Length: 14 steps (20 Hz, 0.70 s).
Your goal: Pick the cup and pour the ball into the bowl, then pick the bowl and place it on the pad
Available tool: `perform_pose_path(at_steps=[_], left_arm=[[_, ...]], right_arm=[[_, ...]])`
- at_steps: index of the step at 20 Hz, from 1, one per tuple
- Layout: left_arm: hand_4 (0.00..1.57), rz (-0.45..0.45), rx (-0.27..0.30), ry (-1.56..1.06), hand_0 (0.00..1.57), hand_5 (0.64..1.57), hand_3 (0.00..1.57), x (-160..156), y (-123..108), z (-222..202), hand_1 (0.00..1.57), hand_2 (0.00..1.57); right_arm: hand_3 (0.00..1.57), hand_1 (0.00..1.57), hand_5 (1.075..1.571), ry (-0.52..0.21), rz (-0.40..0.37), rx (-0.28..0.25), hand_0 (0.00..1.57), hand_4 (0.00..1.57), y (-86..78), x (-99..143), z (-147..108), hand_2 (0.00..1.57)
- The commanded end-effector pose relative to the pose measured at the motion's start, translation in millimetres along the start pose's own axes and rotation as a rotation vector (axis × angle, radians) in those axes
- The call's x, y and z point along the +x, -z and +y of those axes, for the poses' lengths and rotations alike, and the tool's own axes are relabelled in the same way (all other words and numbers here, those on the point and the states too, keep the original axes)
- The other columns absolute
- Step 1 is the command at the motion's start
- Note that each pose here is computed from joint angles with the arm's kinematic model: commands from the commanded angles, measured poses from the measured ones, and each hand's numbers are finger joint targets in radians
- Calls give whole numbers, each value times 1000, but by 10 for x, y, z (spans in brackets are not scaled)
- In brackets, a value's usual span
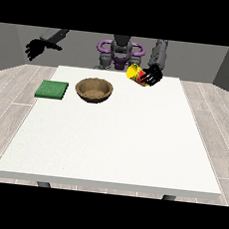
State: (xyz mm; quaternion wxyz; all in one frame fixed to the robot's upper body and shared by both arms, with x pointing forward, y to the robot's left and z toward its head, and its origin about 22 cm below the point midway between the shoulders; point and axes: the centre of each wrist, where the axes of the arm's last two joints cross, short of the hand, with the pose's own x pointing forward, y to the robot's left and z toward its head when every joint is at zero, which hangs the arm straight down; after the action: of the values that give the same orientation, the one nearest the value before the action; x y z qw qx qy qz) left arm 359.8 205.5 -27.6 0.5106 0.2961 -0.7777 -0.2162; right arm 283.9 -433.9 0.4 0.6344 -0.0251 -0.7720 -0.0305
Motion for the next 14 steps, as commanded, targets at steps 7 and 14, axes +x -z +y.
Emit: perform_pose_path(at_steps=[7,14], left_arm=[[1142,-42,-102,224,1365,1566,1571,700,240,-337,1365,1571],[1000,-117,-138,373,1279,1569,1571,969,152,-553,1279,1571]], right_arm=[[0,0,1560,-8,79,-74,0,0,-297,-283,-188,0],[0,0,1552,3,104,-91,0,0,-484,-456,-184,0]])
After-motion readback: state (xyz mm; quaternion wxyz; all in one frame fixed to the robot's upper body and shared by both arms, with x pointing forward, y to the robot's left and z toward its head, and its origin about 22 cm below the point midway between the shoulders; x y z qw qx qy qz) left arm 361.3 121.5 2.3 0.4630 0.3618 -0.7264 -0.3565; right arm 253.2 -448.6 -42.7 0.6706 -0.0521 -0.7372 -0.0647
